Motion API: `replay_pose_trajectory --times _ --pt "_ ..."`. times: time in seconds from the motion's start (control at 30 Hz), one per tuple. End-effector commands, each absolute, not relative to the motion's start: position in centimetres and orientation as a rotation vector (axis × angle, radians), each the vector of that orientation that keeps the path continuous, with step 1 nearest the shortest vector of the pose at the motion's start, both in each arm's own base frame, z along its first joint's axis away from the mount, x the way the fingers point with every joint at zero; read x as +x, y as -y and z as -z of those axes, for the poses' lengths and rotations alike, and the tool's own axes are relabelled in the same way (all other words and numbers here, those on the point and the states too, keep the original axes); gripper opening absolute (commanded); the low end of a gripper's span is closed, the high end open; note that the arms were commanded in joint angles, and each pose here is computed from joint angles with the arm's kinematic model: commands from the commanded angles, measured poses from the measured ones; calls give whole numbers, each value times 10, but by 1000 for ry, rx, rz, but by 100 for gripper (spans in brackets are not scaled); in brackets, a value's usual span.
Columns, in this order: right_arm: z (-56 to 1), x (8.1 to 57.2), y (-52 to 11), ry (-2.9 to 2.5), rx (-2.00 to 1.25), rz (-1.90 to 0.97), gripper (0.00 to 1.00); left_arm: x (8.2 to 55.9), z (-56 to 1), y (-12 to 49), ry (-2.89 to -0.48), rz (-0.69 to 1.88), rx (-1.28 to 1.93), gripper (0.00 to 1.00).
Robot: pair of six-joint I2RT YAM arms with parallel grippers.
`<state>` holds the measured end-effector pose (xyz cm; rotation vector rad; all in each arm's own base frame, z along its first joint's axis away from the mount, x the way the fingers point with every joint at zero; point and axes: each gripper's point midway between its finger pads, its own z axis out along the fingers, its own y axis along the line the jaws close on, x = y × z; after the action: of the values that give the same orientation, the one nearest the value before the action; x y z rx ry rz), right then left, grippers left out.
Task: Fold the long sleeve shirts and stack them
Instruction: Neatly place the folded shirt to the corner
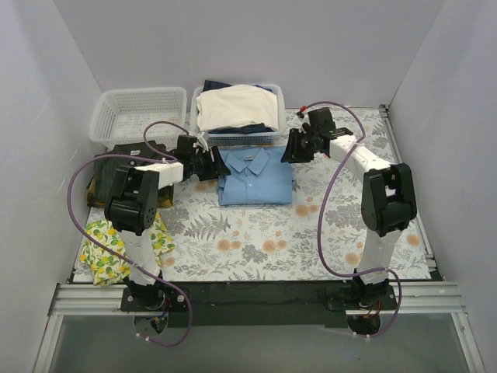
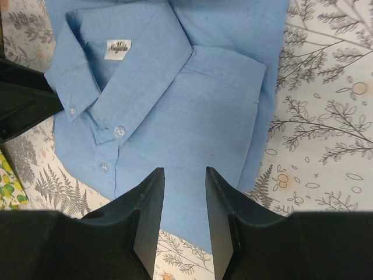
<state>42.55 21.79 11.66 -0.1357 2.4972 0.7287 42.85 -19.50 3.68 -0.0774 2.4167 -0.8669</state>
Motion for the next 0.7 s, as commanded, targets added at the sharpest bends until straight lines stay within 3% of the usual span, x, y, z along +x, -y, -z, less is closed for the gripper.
replay_pose_trajectory --times 0.0,0.07,0.2,0.43,0.6,0.67 --pt "-91 418 -237 -2560 -172 -831 43 371 42 169 -2759 549 -87 56" --pt "-76 412 -244 -2599 -186 -848 42 369 45 171 -2770 525 -69 59" --pt "-32 396 -256 -2712 -202 -863 42 364 49 172 -2790 496 -73 73" --pt "3 373 -276 -2825 -271 -815 41 357 53 157 -2825 367 -102 84" --pt "11 371 -273 -2854 -259 -761 41 357 44 138 -2810 226 -150 85" --pt "10 372 -272 -2851 -260 -750 41 357 44 142 -2814 248 -133 74"
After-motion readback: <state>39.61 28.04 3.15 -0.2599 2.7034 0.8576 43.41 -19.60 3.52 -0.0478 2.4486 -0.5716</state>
